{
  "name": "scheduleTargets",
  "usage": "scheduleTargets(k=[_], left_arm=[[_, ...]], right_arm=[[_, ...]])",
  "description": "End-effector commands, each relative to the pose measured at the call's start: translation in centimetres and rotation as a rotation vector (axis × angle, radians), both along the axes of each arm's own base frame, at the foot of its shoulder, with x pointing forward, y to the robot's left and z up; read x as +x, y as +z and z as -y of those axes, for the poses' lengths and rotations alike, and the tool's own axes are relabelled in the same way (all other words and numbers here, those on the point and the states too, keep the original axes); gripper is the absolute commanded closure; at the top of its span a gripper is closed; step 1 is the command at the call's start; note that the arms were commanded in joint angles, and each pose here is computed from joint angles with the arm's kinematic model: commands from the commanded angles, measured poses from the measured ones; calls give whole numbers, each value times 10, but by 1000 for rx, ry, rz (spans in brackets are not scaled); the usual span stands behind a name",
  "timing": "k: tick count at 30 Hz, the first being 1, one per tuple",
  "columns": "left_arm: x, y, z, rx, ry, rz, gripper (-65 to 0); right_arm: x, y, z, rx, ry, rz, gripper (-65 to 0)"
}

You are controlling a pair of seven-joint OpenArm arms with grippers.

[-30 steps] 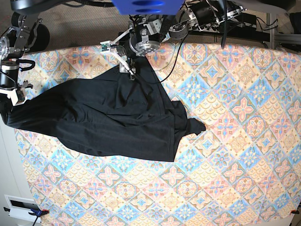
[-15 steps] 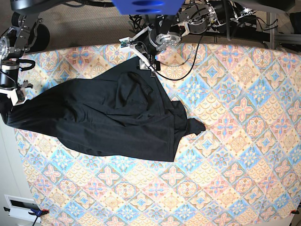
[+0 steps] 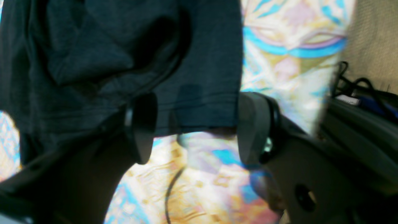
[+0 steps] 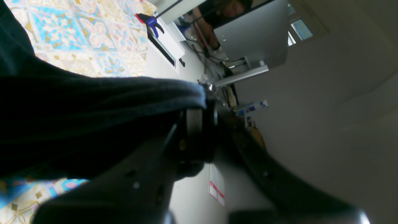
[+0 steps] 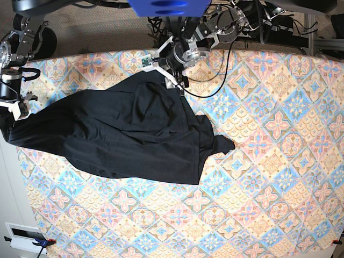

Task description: Layout the t-shirt on the table in an organized manner, then fold the t-shirt properly

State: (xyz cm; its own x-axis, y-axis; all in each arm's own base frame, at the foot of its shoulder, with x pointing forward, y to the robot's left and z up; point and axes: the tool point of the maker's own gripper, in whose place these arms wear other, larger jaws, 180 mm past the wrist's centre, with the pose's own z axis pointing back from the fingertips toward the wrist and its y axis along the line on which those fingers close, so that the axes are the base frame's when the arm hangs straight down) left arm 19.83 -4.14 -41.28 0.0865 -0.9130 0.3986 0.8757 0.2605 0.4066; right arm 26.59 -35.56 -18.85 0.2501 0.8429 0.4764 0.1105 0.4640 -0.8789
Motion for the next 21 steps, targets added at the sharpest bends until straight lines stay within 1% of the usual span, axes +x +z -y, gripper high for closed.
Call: scheduleTargets(k=[1, 5, 11, 16, 21], left_arm=[[12, 6, -6, 8, 30, 31, -380], [23, 9, -14, 9, 64, 46, -380], [22, 8, -15, 14, 64, 45, -380], [14, -6, -18, 37, 60, 3, -380], [-7, -22, 1, 52, -1, -46, -380]], right_arm=[[2, 19, 0, -35, 13, 52, 0], [2, 19, 0, -35, 13, 50, 0], [2, 18, -1, -34, 14, 50, 0], [2, 19, -1, -35, 15, 51, 0], [2, 19, -1, -35, 15, 51, 0]])
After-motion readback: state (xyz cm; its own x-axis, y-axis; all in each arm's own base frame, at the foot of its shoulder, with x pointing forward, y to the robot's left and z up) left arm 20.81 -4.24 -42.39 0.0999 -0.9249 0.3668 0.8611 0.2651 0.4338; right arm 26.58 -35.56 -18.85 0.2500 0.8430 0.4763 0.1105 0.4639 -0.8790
